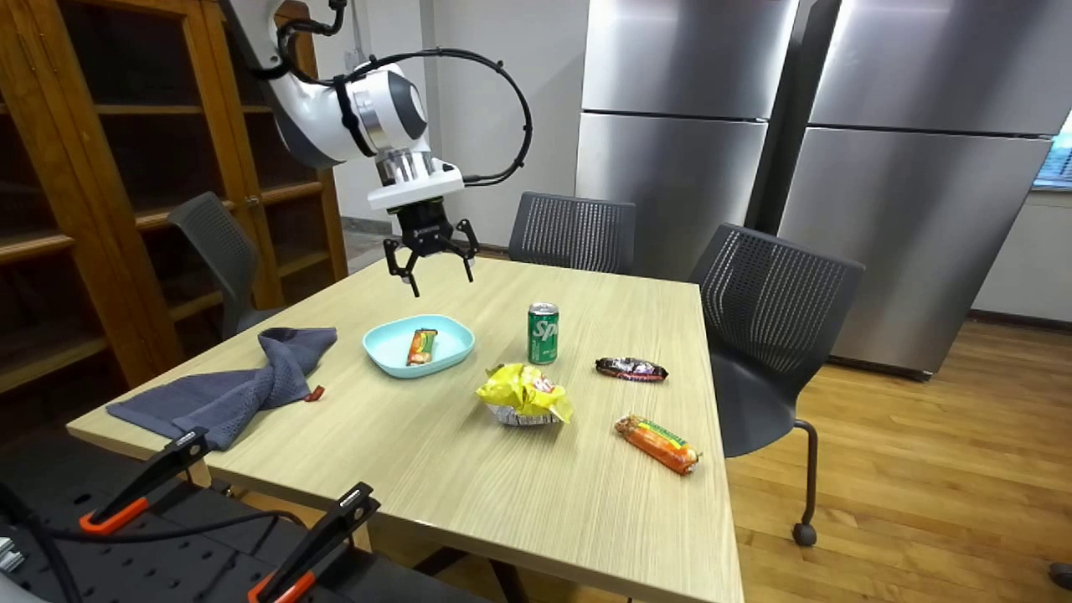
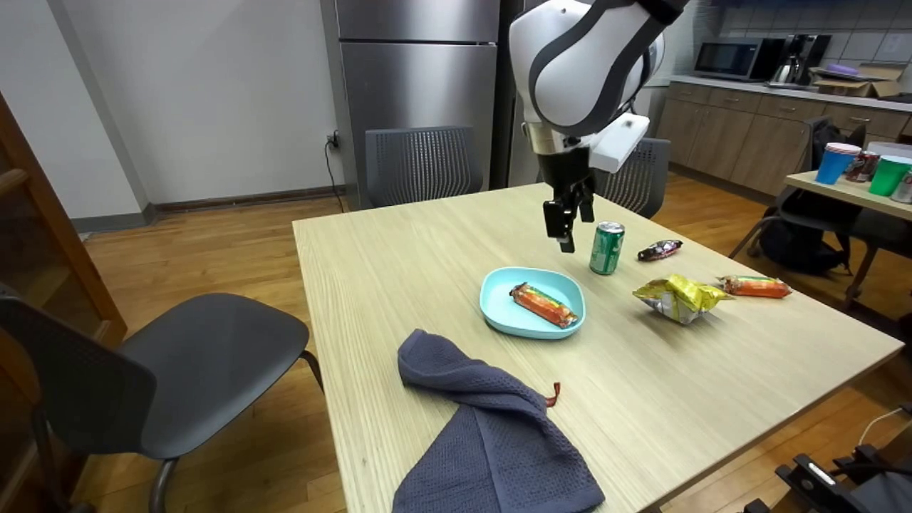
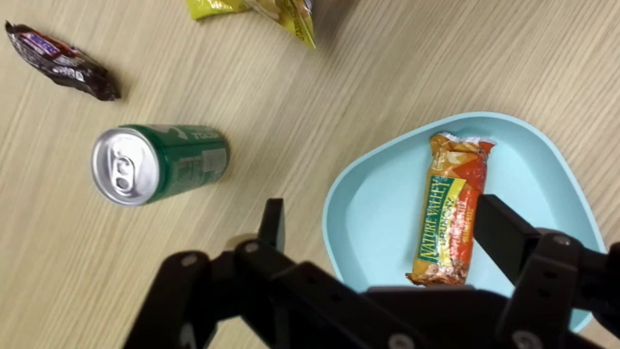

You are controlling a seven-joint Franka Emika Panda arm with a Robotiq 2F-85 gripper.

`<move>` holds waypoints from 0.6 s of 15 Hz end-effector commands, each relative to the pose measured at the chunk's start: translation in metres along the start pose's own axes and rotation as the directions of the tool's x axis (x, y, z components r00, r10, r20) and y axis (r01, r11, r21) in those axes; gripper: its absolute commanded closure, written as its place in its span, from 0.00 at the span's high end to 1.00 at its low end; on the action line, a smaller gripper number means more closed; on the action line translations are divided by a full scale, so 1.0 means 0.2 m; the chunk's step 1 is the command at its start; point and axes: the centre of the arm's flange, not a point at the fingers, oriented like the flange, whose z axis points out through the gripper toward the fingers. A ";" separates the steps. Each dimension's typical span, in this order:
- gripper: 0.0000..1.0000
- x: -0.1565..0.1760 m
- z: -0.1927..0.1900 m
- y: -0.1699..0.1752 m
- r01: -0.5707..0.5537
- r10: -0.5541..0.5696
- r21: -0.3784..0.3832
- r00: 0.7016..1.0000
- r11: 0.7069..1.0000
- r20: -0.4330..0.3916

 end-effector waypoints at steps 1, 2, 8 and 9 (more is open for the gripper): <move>1.00 -0.19 -0.08 0.18 -0.089 0.091 0.058 0.996 0.994 -0.026; 1.00 -0.23 -0.09 0.24 -0.126 0.128 0.076 0.991 0.989 -0.029; 1.00 -0.43 -0.09 0.59 -0.404 0.421 0.196 0.905 0.894 -0.055; 1.00 -0.46 -0.08 0.64 -0.448 0.468 0.214 0.882 0.868 -0.051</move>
